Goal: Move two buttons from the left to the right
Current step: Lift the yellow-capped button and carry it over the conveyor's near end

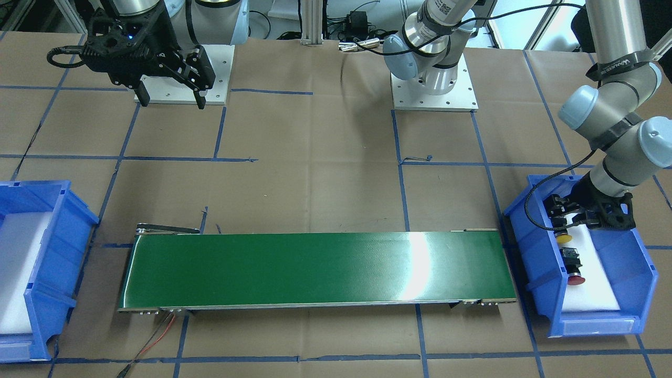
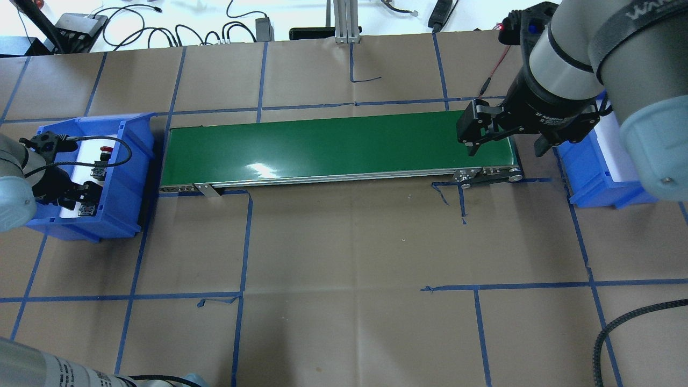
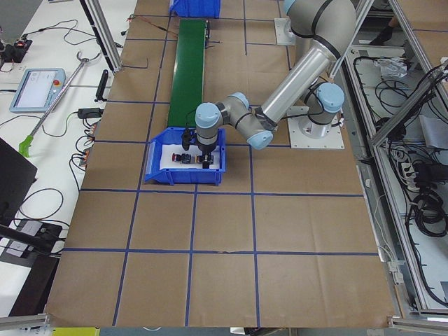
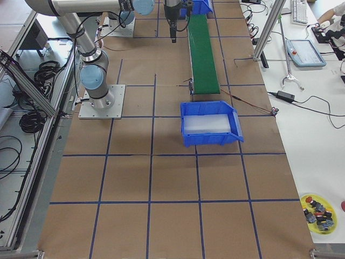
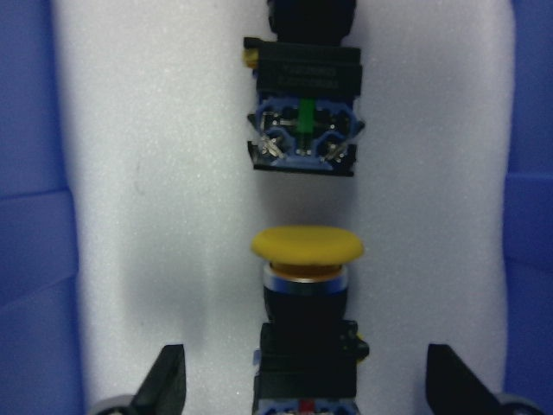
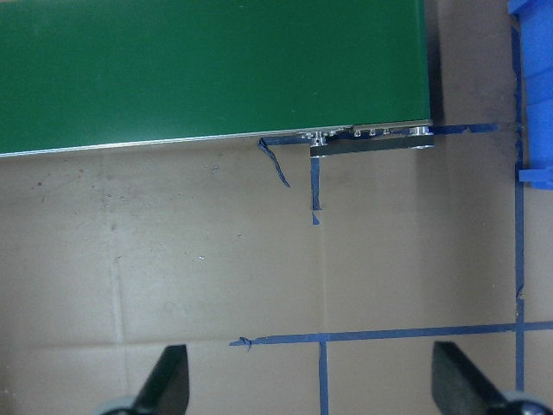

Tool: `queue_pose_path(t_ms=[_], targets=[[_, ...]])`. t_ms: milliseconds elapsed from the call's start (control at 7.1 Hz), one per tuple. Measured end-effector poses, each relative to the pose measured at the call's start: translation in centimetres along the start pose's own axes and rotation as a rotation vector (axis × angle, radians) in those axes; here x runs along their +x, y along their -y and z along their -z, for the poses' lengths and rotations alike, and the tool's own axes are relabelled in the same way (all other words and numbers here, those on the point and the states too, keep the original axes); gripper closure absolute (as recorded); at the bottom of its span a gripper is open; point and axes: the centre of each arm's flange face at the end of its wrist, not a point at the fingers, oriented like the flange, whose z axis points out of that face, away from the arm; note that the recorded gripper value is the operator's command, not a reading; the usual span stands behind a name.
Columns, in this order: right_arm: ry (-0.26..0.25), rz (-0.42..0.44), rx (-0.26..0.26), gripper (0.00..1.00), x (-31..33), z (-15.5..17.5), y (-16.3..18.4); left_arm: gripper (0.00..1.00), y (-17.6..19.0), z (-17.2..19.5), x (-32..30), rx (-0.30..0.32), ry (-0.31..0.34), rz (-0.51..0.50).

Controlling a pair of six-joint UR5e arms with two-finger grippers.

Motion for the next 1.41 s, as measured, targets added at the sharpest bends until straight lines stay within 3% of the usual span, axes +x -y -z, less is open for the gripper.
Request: queue_pose_path(t_ms=[282, 422, 845, 1408], targets=[[0.001, 0.0, 0.001, 0.0, 0.0, 0.0, 0.0, 0.77, 0.1, -0.1, -0.1, 0.001, -0.003, 0.003], [0.001, 0.0, 0.002, 0.0, 0.0, 0.1, 0.0, 0.84, 0.3, 0.0, -0.2, 0.002, -0.003, 0.01], [-0.002, 0.001, 0.006, 0.0, 0.0, 0.0, 0.2, 0.84, 1.7, 2.9, -0.9, 0.031, 0.019, 0.019], [-0.008, 0.002, -0.006, 0.0, -0.3, -0.3, 2.6, 0.84, 5.3, 16.2, -3.0, -0.025, -0.015, 0.017]])
